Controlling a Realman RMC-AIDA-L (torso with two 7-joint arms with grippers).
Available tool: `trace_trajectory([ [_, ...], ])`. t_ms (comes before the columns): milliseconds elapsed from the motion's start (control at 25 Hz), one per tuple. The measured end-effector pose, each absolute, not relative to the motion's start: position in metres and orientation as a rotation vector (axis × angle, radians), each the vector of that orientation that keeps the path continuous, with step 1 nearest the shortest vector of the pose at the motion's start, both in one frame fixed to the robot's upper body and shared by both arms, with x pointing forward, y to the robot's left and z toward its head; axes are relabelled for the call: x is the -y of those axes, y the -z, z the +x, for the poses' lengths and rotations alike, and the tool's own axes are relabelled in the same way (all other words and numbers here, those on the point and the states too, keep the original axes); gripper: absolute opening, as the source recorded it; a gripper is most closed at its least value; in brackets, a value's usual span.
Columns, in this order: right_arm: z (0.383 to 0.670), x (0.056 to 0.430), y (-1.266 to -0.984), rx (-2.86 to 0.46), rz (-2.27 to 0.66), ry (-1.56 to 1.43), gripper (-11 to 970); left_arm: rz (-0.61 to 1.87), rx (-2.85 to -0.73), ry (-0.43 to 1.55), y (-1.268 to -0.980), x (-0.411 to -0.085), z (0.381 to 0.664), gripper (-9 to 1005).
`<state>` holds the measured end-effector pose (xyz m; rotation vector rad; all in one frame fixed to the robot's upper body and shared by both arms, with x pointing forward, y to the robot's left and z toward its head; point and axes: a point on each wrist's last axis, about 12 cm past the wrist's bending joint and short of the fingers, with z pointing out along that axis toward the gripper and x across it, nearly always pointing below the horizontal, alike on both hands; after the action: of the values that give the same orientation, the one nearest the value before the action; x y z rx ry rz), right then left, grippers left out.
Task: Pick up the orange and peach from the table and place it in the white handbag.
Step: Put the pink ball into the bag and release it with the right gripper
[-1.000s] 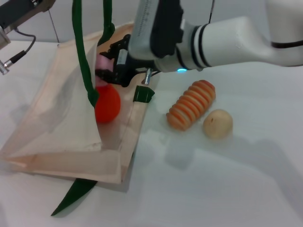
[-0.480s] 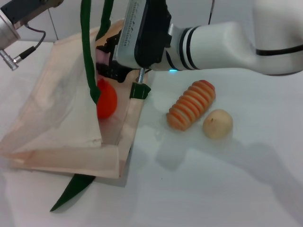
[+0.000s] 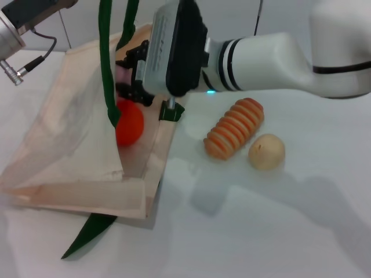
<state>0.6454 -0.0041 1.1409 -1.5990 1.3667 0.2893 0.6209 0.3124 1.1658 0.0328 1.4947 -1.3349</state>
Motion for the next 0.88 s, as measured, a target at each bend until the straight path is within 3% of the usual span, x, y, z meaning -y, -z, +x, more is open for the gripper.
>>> trace_trajectory([
  [480,0.636,0.005,-1.133,-1.287,-1.572,-0.283,441,0.003,-1.512,1.310,-1.160,-0.318,0.618,122],
  [880,0.645,0.027,-1.131,-1.373,-1.433,-0.301,850,-0.072,-1.553,1.247,-1.146,-0.339,0.607,123],
])
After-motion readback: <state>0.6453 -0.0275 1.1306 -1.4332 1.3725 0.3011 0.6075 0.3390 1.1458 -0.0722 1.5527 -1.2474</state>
